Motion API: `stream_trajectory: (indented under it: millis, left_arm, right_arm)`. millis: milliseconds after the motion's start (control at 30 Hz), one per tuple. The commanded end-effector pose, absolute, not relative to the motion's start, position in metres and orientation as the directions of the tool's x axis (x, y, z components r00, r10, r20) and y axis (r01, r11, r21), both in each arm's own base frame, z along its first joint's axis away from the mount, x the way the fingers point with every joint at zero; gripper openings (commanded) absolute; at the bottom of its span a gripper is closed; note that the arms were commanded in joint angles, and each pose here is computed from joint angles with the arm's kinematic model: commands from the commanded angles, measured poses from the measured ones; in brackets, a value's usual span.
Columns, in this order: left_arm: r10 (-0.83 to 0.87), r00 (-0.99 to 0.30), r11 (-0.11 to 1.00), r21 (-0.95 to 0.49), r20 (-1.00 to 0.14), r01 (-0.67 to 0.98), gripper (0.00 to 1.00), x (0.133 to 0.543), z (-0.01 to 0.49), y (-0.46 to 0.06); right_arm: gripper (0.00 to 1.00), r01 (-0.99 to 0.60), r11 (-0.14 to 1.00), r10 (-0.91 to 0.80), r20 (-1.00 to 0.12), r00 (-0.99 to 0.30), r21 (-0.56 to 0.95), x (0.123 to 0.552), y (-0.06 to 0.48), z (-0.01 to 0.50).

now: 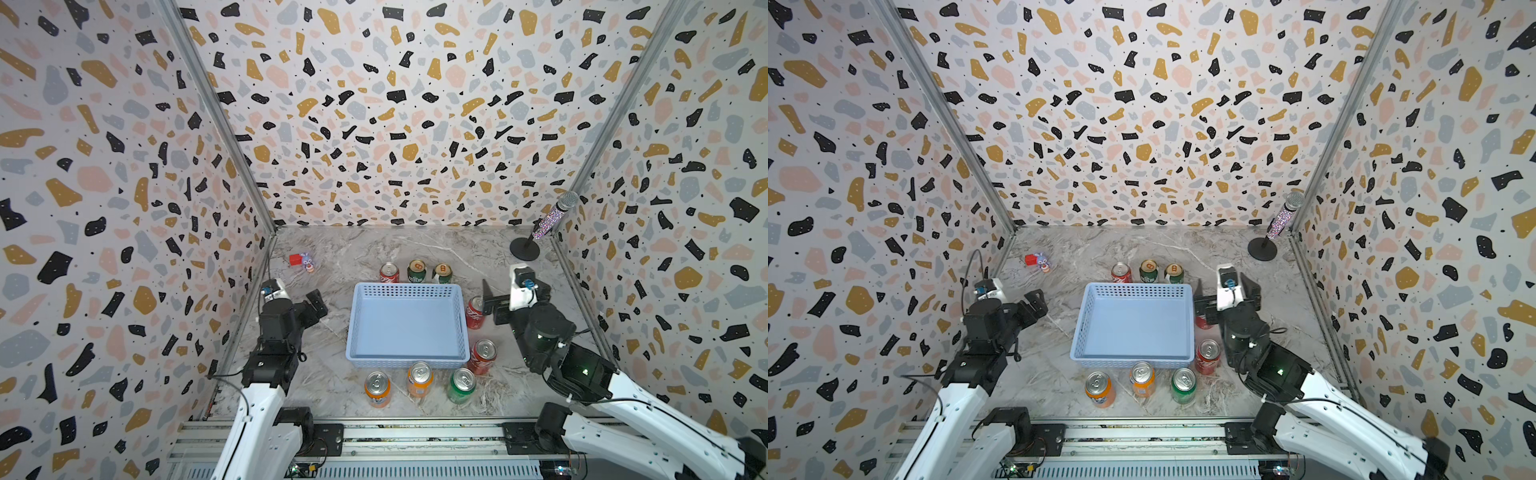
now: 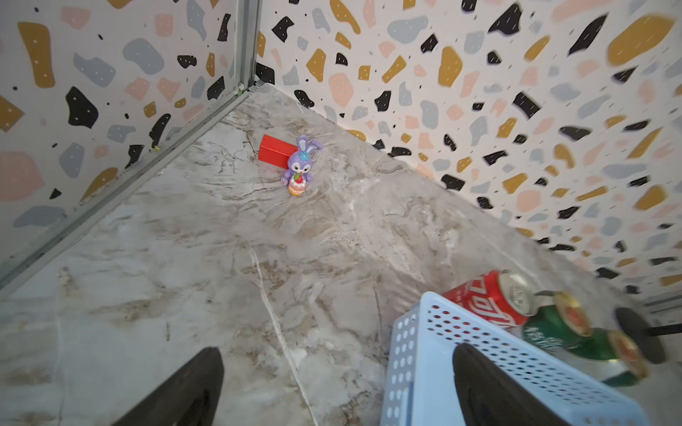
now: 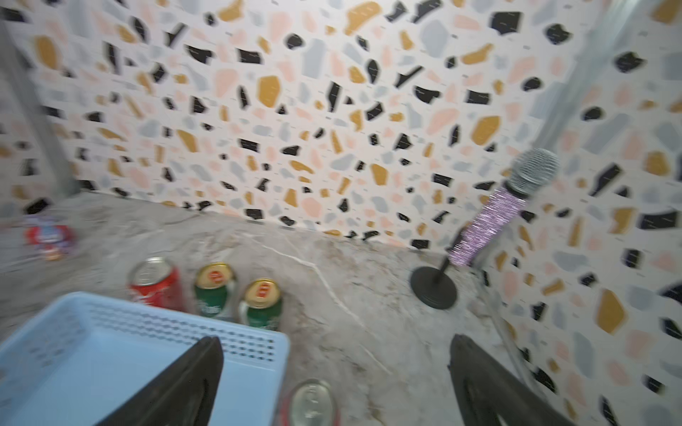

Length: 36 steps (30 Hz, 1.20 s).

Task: Take out the drinks from the basket
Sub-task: Reset both arms

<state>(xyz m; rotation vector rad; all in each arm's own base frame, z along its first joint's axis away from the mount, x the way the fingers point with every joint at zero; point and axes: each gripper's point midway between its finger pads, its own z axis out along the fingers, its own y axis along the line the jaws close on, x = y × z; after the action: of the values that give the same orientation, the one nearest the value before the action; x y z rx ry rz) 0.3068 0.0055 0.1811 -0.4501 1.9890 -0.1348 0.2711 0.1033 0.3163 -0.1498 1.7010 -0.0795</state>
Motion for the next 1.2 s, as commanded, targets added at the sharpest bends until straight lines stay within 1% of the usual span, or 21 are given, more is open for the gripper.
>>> stream_trajectory:
  millis: [0, 67, 133, 200, 367, 433, 533, 600, 667, 700, 733, 767, 800, 833, 867, 900, 933, 967, 1000, 1067, 1167]
  left_arm:
    - [-0.187, -0.295, 0.927, -0.069, -0.937, -0.369, 1.00, 0.332, 0.181, 0.023]
    - [-0.135, -0.318, 0.924, -0.004, -0.938, -0.382, 1.00, 0.340, 0.167, 0.019]
    - [-0.092, -0.320, 0.925, 0.039, -0.943, -0.379, 1.00, 0.345, 0.167, 0.016]
    - [-0.042, -0.282, 0.920, 0.072, -0.958, -0.385, 1.00, 0.344, 0.172, 0.018]
    - [0.025, -0.250, 0.916, 0.122, -0.968, -0.381, 1.00, 0.339, 0.170, 0.022]
    - [0.054, -0.240, 0.913, 0.145, -0.969, -0.380, 1.00, 0.341, 0.167, 0.022]
    - [0.084, -0.359, 0.916, 0.214, -0.930, -0.340, 1.00, 0.341, 0.134, 0.019]
    - [0.082, -0.313, 0.915, 0.196, -0.946, -0.351, 1.00, 0.339, 0.136, 0.019]
    - [0.059, -0.274, 0.921, 0.158, -0.960, -0.357, 1.00, 0.339, 0.136, 0.024]
    - [0.031, -0.284, 0.920, 0.138, -0.958, -0.368, 1.00, 0.341, 0.129, 0.028]
    - [0.019, -0.295, 0.922, 0.131, -0.955, -0.364, 1.00, 0.344, 0.121, 0.029]
    - [0.042, -0.268, 0.934, 0.133, -0.962, -0.330, 1.00, 0.349, 0.121, 0.024]
    - [0.063, -0.277, 0.954, 0.139, -0.959, -0.264, 1.00, 0.355, 0.119, 0.013]
    - [0.081, -0.327, 0.966, 0.154, -0.942, -0.205, 1.00, 0.357, 0.109, 0.004]
    - [0.094, -0.345, 0.967, 0.168, -0.934, -0.190, 1.00, 0.361, 0.101, 0.002]
    - [0.106, -0.312, 0.960, 0.179, -0.944, -0.214, 1.00, 0.367, 0.103, 0.005]
    - [0.102, -0.296, 0.962, 0.170, -0.950, -0.216, 1.00, 0.368, 0.106, 0.005]
    - [0.086, -0.327, 0.964, 0.162, -0.941, -0.211, 1.00, 0.366, 0.105, 0.005]
    - [0.079, -0.361, 0.965, 0.162, -0.929, -0.206, 1.00, 0.363, 0.101, 0.005]
    - [0.083, -0.330, 0.961, 0.163, -0.940, -0.223, 1.00, 0.367, 0.102, 0.008]
    - [0.073, -0.354, 0.964, 0.157, -0.933, -0.216, 1.00, 0.365, 0.101, 0.009]
  right_arm:
    - [1.00, -0.084, 0.980, -0.197, -0.938, -0.285, -0.180, 0.291, 0.088, 0.260]
    - [1.00, 0.003, 0.980, -0.187, -0.927, -0.326, -0.199, 0.306, 0.066, 0.241]
    - [1.00, 0.091, 0.973, -0.172, -0.926, -0.336, -0.214, 0.320, 0.045, 0.222]
    - [1.00, 0.156, 0.959, -0.171, -0.923, -0.346, -0.236, 0.327, 0.028, 0.205]
    - [1.00, 0.246, 0.936, -0.144, -0.911, -0.387, -0.253, 0.346, -0.005, 0.157]
    - [1.00, 0.267, 0.933, -0.130, -0.916, -0.379, -0.243, 0.354, -0.015, 0.141]
    - [1.00, 0.276, 0.923, -0.146, -0.908, -0.392, -0.268, 0.365, -0.020, 0.121]
    - [1.00, 0.270, 0.919, -0.169, -0.905, -0.391, -0.288, 0.371, -0.020, 0.115]
    - [1.00, 0.225, 0.940, -0.160, -0.915, -0.370, -0.255, 0.377, -0.015, 0.106]
    - [1.00, 0.222, 0.942, -0.158, -0.918, -0.364, -0.251, 0.379, -0.017, 0.103]
    - [1.00, 0.214, 0.947, -0.139, -0.907, -0.397, -0.238, 0.376, -0.018, 0.098]
    - [1.00, 0.199, 0.960, -0.110, -0.919, -0.380, -0.197, 0.377, -0.018, 0.100]
    - [1.00, 0.197, 0.967, -0.084, -0.932, -0.353, -0.162, 0.375, -0.023, 0.094]
    - [0.99, 0.202, 0.969, -0.081, -0.953, -0.292, -0.144, 0.376, -0.025, 0.097]
    - [0.99, 0.188, 0.971, -0.083, -0.946, -0.315, -0.148, 0.371, -0.024, 0.090]
    - [1.00, 0.179, 0.974, -0.069, -0.932, -0.355, -0.140, 0.368, -0.023, 0.087]
    - [1.00, 0.194, 0.971, -0.067, -0.942, -0.329, -0.137, 0.371, -0.025, 0.093]
    - [1.00, 0.199, 0.969, -0.081, -0.949, -0.305, -0.147, 0.374, -0.026, 0.093]
    - [1.00, 0.193, 0.971, -0.075, -0.942, -0.326, -0.144, 0.374, -0.025, 0.092]
    - [1.00, 0.204, 0.967, -0.065, -0.924, -0.376, -0.151, 0.376, -0.027, 0.088]
    - [1.00, 0.152, 0.977, -0.090, -0.931, -0.354, -0.152, 0.375, -0.019, 0.089]
